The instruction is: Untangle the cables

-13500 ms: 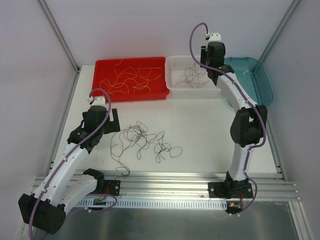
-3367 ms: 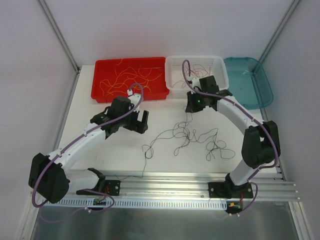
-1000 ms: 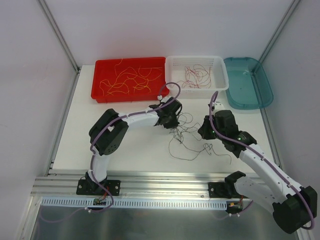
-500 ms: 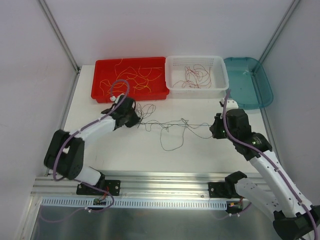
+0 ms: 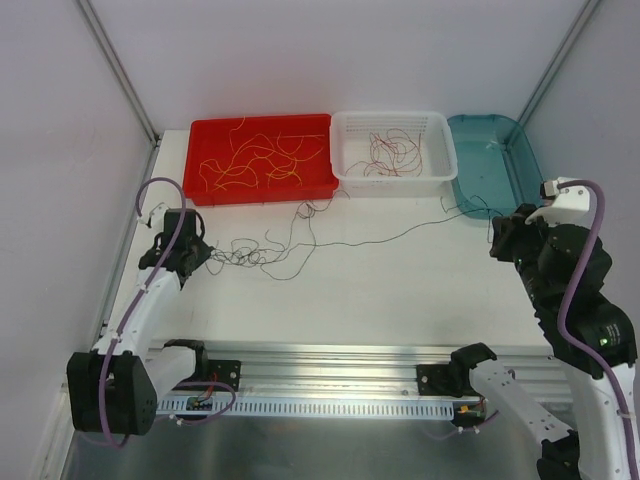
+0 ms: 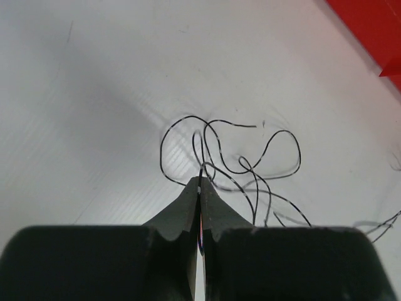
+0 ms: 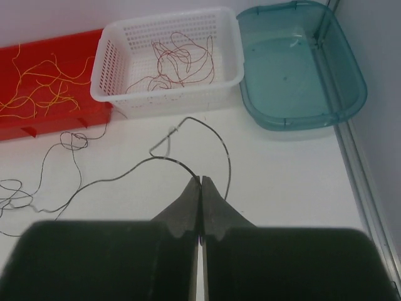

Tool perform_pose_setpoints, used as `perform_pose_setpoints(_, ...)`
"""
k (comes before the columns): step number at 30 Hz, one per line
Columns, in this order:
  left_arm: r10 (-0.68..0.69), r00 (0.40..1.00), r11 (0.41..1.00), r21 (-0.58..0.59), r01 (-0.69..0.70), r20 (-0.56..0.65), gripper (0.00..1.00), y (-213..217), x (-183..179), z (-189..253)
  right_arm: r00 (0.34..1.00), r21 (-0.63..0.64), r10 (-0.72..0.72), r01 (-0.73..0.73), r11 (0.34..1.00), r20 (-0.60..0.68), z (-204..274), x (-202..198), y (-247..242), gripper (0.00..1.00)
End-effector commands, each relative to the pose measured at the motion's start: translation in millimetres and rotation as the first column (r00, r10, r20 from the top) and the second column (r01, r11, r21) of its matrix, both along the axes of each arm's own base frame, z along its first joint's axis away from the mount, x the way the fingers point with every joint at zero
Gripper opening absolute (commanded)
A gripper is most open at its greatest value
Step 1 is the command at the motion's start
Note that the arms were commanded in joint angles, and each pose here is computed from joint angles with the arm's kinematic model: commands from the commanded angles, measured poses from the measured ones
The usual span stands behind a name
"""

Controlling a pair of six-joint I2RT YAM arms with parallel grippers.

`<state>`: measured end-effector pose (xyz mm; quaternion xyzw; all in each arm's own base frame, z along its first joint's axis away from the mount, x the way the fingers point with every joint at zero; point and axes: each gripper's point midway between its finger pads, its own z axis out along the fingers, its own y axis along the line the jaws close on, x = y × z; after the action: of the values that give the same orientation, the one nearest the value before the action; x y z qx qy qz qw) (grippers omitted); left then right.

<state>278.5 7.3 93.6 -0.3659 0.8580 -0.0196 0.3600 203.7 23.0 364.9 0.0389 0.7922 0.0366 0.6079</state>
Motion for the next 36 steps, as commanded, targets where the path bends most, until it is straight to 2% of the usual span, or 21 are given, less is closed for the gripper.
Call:
perform_pose_setpoints(1, 0.002, 1.0, 0.996, 0.085, -0.003, 0.019, 0.0, 13, -4, 17, 0.999, -0.044, -0.042, 0.041, 0.998, -0.005, 6, 0, -10, 0.01)
perform_pose_setpoints(5, 0.012, 1.0, 0.995, 0.1, -0.011, -0.007, 0.0, 16, -9, 14, 0.999, -0.026, -0.021, 0.02, 0.999, -0.036, -5, 6, -2, 0.01)
perform_pose_setpoints(9, -0.019, 1.0, 0.998, 0.053, 0.018, 0.005, 0.02, 6, -12, 14, 0.992, -0.037, -0.004, -0.001, 0.999, -0.126, -42, 16, 6, 0.01)
perform_pose_setpoints(10, -0.034, 0.999, 0.999, 0.036, 0.033, 0.011, 0.08, 2, -12, 15, 0.985, -0.04, -0.007, 0.0, 0.999, -0.17, -55, 21, 9, 0.01)
perform_pose_setpoints(13, -0.088, 0.996, 0.996, -0.003, 0.088, 0.024, 0.14, -9, -14, 17, 0.959, -0.059, -0.033, 0.017, 0.998, -0.281, -100, 28, 11, 0.01)
perform_pose_setpoints(16, -0.15, 0.988, 0.988, -0.038, 0.151, 0.032, 0.31, -20, -18, 17, 0.924, -0.098, -0.09, 0.058, 0.993, -0.371, -145, 35, 6, 0.02)
perform_pose_setpoints(17, -0.192, 0.981, 0.979, -0.062, 0.194, 0.034, 0.4, -28, -20, 17, 0.905, -0.117, -0.107, 0.064, 0.991, -0.412, -159, 39, 5, 0.08)
perform_pose_setpoints(19, -0.229, 0.972, 0.969, -0.087, 0.232, 0.044, 0.48, -36, -24, 16, 0.871, -0.139, -0.153, 0.099, 0.985, -0.468, -178, 39, -1, 0.21)
perform_pose_setpoints(20, -0.274, 0.96, 0.952, -0.128, 0.279, 0.054, 0.51, -47, -26, 16, 0.853, -0.146, -0.168, 0.109, 0.983, -0.494, -185, 40, -2, 0.38)
perform_pose_setpoints(22, -0.319, 0.945, 0.929, -0.175, 0.326, 0.069, 0.62, -59, -31, 16, 0.827, -0.153, -0.177, 0.112, 0.982, -0.533, -193, 38, 0, 0.5)
perform_pose_setpoints(23, -0.34, 0.938, 0.917, -0.197, 0.348, 0.071, 0.66, -65, -33, 15, 0.833, -0.131, -0.154, 0.099, 0.986, -0.531, -192, 39, 5, 0.59)
perform_pose_setpoints(26, -0.408, 0.91, 0.873, -0.261, 0.413, 0.076, 0.76, -85, -43, 12, 0.886, 0.005, 0.055, -0.059, 0.998, -0.461, -179, 45, 45, 0.69)
perform_pose_setpoints(27, -0.423, 0.903, 0.863, -0.272, 0.426, 0.073, 0.79, -90, -46, 11, 0.902, 0.032, 0.127, -0.125, 0.992, -0.413, -172, 51, 60, 0.69)
perform_pose_setpoints(28, -0.439, 0.895, 0.854, -0.276, 0.441, 0.072, 0.82, -95, -48, 10, 0.887, 0.083, 0.246, -0.232, 0.969, -0.391, -168, 46, 85, 0.7)
perform_pose_setpoints(29, -0.472, 0.879, 0.838, -0.276, 0.471, 0.068, 0.83, -104, -51, 10, 0.875, 0.108, 0.301, -0.281, 0.954, -0.378, -167, 46, 98, 0.71)
perform_pose_setpoints(30, -0.483, 0.873, 0.834, -0.273, 0.48, 0.063, 0.83, -107, -52, 10, 0.864, 0.092, 0.368, -0.359, 0.929, -0.344, -163, 49, 111, 0.71)
perform_pose_setpoints(31, -0.493, 0.868, 0.832, -0.264, 0.488, 0.052, 0.83, -111, -52, 8, 0.797, 0.139, 0.484, -0.467, 0.873, -0.36, -168, 42, 137, 0.71)
perform_pose_setpoints(35, -0.526, 0.85, 0.818, -0.259, 0.513, 0.023, 0.83, -130, -55, 6, 0.665, 0.186, 0.63, -0.614, 0.767, -0.401, -181, 33, 186, 0.71)
perform_pose_setpoints(36, -0.545, 0.839, 0.81, -0.253, 0.528, 0.007, 0.82, -137, -58, 3, 0.649, 0.203, 0.656, -0.634, 0.746, -0.385, -182, 34, 198, 0.71)
